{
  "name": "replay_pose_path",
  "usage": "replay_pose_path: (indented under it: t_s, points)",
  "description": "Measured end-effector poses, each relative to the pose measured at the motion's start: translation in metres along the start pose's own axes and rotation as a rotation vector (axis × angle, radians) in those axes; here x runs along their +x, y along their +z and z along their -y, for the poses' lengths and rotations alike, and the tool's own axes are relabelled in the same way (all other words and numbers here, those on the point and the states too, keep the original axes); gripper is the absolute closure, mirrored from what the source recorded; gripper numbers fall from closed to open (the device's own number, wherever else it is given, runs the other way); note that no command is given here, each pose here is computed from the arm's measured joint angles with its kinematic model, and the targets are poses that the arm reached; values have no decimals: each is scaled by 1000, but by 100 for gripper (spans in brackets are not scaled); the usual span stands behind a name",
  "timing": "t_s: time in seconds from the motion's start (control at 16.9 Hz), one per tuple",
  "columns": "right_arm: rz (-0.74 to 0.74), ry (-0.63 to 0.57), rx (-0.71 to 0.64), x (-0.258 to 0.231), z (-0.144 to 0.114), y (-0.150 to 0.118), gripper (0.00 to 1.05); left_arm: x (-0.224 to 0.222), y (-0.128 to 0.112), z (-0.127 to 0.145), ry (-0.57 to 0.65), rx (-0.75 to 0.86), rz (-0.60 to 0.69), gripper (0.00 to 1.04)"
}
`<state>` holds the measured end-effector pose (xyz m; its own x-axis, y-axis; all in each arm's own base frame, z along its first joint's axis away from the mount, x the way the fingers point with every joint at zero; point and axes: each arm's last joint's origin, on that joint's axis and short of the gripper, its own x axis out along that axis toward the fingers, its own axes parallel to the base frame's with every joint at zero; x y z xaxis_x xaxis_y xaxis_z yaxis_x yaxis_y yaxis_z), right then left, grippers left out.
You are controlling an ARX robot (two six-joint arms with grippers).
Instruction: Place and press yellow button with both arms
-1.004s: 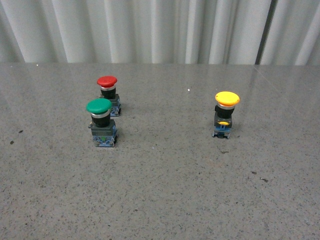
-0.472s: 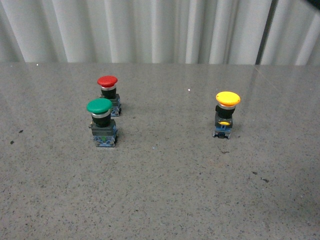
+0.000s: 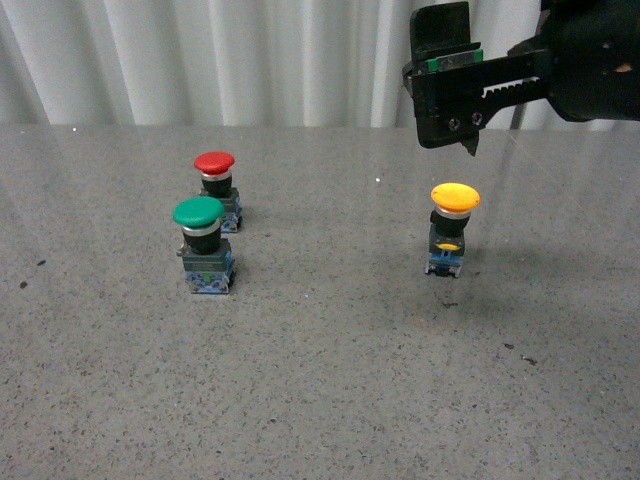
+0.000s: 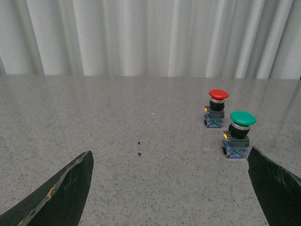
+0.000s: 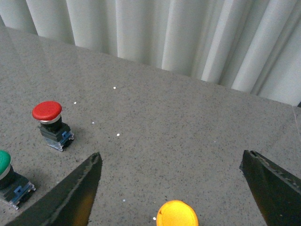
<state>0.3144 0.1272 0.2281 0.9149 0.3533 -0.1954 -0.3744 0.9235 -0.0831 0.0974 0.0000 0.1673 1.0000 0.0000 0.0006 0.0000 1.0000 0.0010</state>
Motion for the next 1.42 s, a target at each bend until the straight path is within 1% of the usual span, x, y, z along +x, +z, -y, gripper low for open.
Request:
replay_pose_path:
  t_s: [0.18,0.3,0.47,0.53,0.65,0.94,1.06,1.18,1.42]
  points:
    - [-49,1,-21,14,-3,-7,44,0,0,0,0,0,0,7]
    - [-97,-1,-19,20,-3,-19,66,0,0,0,0,0,0,7]
    - [-137,-14,8,24,3,-29,101,0,0,0,0,0,0,7]
    - [-154,-19,15,25,5,-33,103,0,0,0,0,0,0,7]
    - [-203,-26,32,27,6,-41,103,0,0,0,0,0,0,7]
    - [-195,-16,49,29,3,-40,103,0,0,0,0,0,0,7]
    - [-205,-16,48,32,3,-43,103,0,0,0,0,0,0,7]
    - [-234,-14,48,35,2,-51,103,0,0,0,0,0,0,7]
    - [-247,-8,45,37,0,-53,103,0,0,0,0,0,0,7]
